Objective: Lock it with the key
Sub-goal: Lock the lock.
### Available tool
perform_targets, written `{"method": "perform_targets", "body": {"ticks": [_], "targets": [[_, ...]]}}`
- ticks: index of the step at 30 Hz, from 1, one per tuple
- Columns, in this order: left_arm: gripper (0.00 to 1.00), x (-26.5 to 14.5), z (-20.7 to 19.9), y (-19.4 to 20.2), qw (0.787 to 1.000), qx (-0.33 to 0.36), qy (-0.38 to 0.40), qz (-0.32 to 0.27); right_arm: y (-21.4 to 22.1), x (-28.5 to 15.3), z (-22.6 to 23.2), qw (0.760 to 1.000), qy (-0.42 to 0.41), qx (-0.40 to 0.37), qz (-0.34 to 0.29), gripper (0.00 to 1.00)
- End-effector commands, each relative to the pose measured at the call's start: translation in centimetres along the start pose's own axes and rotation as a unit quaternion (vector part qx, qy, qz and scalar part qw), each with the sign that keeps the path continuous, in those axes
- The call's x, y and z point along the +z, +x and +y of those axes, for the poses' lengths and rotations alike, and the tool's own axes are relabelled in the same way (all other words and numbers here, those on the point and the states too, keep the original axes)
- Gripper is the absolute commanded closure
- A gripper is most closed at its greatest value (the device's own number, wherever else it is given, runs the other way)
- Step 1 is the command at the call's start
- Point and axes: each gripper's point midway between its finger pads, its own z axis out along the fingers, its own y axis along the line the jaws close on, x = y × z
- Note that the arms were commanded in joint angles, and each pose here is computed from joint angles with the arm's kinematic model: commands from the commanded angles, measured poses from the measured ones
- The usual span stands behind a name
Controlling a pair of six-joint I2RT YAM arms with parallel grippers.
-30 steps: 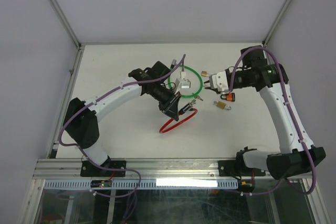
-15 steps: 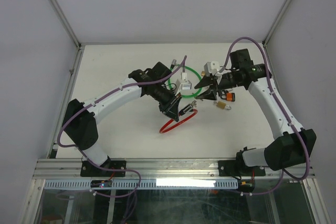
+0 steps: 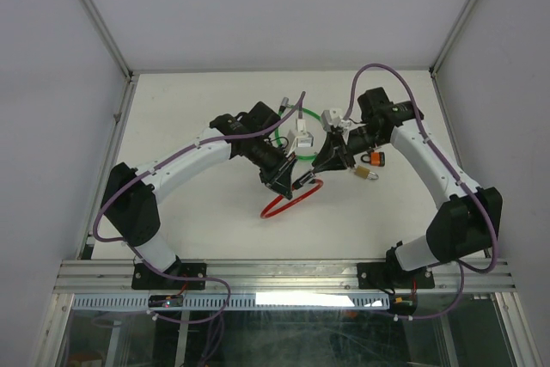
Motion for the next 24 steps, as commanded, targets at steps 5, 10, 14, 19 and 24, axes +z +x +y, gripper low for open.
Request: {"method": "perform_targets", "body": {"ticks": [5, 10, 14, 19, 24], "targets": [[1.00, -0.4, -0.9, 0.3, 1.000, 0.013, -0.003, 0.004, -0.6, -0.5, 1.9, 0.997, -0.063, -0.040, 0.021, 1.00], [1.00, 0.0, -0.3, 0.5, 1.000, 0.010, -0.004, 0.010, -2.0, -1.2, 1.7, 0.987, -0.054, -0.140, 0.053, 1.00], [1.00, 0.0, 0.1, 0.6, 1.000, 0.008, -0.006, 0.013, -2.4, -2.2, 0.8, 0.963, -0.014, -0.246, 0.113, 1.00], [1.00, -0.4, 0.2, 0.2, 1.000, 0.006, 0.007, 0.003, -2.9, -2.7, 0.5, 0.912, 0.048, -0.371, 0.170, 1.00], [1.00, -0.4, 0.1, 0.3, 1.000, 0.002, 0.020, 0.000, -3.0, -2.4, 1.4, 0.919, 0.050, -0.355, 0.162, 1.00]]}}
